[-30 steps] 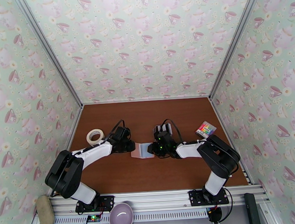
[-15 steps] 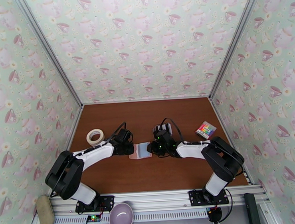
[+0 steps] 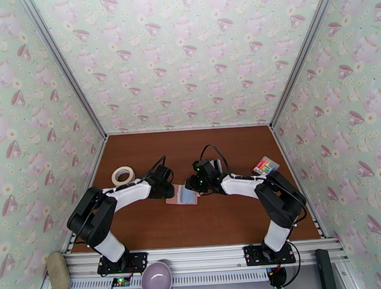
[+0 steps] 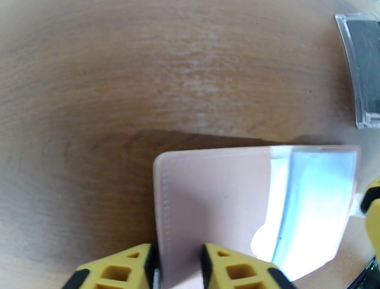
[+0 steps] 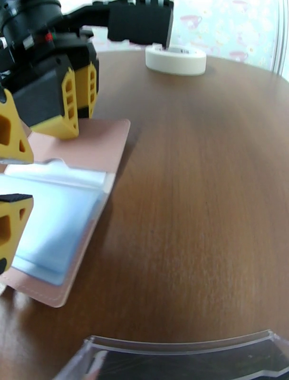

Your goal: Put the credit cards into the card holder

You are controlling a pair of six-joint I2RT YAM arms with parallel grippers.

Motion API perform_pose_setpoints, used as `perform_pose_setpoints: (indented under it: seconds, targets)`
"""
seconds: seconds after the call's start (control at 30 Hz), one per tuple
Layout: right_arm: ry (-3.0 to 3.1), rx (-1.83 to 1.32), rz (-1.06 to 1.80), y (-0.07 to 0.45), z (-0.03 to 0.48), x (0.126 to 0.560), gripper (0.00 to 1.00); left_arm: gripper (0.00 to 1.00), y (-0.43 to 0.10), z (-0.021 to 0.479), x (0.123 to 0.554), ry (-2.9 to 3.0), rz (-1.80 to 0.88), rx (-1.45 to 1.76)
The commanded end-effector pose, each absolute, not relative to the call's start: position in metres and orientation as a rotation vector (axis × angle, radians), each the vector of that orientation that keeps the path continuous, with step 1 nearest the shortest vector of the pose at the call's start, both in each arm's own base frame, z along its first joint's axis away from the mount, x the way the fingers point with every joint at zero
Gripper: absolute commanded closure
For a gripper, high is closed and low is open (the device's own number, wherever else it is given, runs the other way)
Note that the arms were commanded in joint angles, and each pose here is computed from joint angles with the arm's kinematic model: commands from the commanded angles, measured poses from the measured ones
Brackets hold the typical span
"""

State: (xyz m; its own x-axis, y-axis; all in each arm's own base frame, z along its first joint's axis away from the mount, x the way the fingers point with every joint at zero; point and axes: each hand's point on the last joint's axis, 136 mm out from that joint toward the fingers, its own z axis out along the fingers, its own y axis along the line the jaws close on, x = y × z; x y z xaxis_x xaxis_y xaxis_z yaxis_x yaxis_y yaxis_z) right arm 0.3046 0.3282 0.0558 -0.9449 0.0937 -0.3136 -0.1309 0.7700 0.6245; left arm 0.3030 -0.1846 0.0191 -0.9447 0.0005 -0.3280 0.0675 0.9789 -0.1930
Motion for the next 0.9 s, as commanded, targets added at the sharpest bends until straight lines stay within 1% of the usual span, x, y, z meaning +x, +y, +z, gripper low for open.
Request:
perform_pose_setpoints:
  seconds: [0.0, 0.1, 0.2, 0.3, 0.47, 0.87]
  targets:
    - [2.668, -0.052, 0.872, 0.322, 0.047, 0.304, 0.76, 0.63, -0.176, 0.017, 0.306, 2.803, -0.228, 0.053]
    - [2.675, -0.051, 0.852, 0.318, 0.046, 0.302, 0.76, 0.64, -0.172, 0.017, 0.304, 2.803, -0.216, 0.043]
    - [2.672, -0.046, 0.845, 0.315, 0.047, 0.301, 0.76, 0.76, -0.173, 0.017, 0.302, 2.802, -0.235, 0.045]
    - [2.672, -0.048, 0.841, 0.314, 0.046, 0.300, 0.76, 0.80, -0.177, 0.019, 0.301, 2.799, -0.268, 0.041]
    - [2.670, -0.051, 0.853, 0.319, 0.047, 0.304, 0.76, 0.80, -0.182, 0.019, 0.299, 2.801, -0.309, 0.039]
    - [2.714, -0.084, 0.747, 0.317, 0.033, 0.310, 0.76, 0.81, -0.180, 0.017, 0.298, 2.806, -0.296, 0.035]
